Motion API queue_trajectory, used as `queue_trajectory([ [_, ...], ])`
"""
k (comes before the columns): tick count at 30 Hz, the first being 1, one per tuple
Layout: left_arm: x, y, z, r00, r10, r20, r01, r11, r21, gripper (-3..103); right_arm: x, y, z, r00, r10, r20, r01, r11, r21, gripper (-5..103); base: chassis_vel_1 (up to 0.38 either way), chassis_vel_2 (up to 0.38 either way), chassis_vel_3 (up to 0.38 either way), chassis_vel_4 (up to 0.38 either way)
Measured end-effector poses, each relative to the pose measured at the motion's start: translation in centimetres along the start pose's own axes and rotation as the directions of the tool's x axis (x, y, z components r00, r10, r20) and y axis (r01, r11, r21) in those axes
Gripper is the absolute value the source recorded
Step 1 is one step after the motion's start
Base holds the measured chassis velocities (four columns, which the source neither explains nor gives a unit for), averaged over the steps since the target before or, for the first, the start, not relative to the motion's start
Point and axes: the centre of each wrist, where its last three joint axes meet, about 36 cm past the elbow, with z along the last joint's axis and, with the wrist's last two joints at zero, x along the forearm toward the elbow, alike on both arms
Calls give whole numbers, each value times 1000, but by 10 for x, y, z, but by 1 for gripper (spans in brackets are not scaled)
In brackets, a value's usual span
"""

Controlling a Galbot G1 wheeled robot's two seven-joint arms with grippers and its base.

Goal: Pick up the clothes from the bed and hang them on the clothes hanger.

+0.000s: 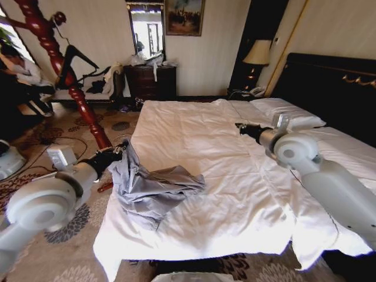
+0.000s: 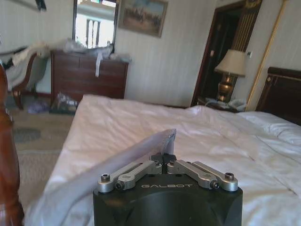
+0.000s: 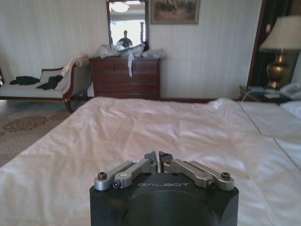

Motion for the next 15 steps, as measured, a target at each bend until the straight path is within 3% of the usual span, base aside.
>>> queue_trajectory([
  [5, 5, 5, 26, 996, -62, -61, 66, 996, 58, 0, -14, 3, 20, 999, -21, -49, 22, 1000, 14, 17, 0, 0, 0, 0],
  [10, 29, 13, 105, 970, -137, -200, 168, 975, 148, 0, -35, 24, 52, 990, -100, -102, 103, 994, 25, 38, 0, 0, 0, 0],
  [11, 29, 13, 105, 970, -137, -200, 168, 975, 148, 0, -35, 24, 52, 990, -100, -102, 103, 994, 25, 38, 0, 0, 0, 0],
  [13, 45, 12, 134, 955, -154, -254, 203, 963, 180, 0, -50, 39, 62, 983, -140, -118, 144, 989, 27, 44, 0, 0, 0, 0],
  [15, 58, 8, 154, 942, -171, -290, 237, 948, 212, 0, -67, 57, 70, 973, -190, -130, 196, 980, 36, 55, 0, 0, 0, 0],
])
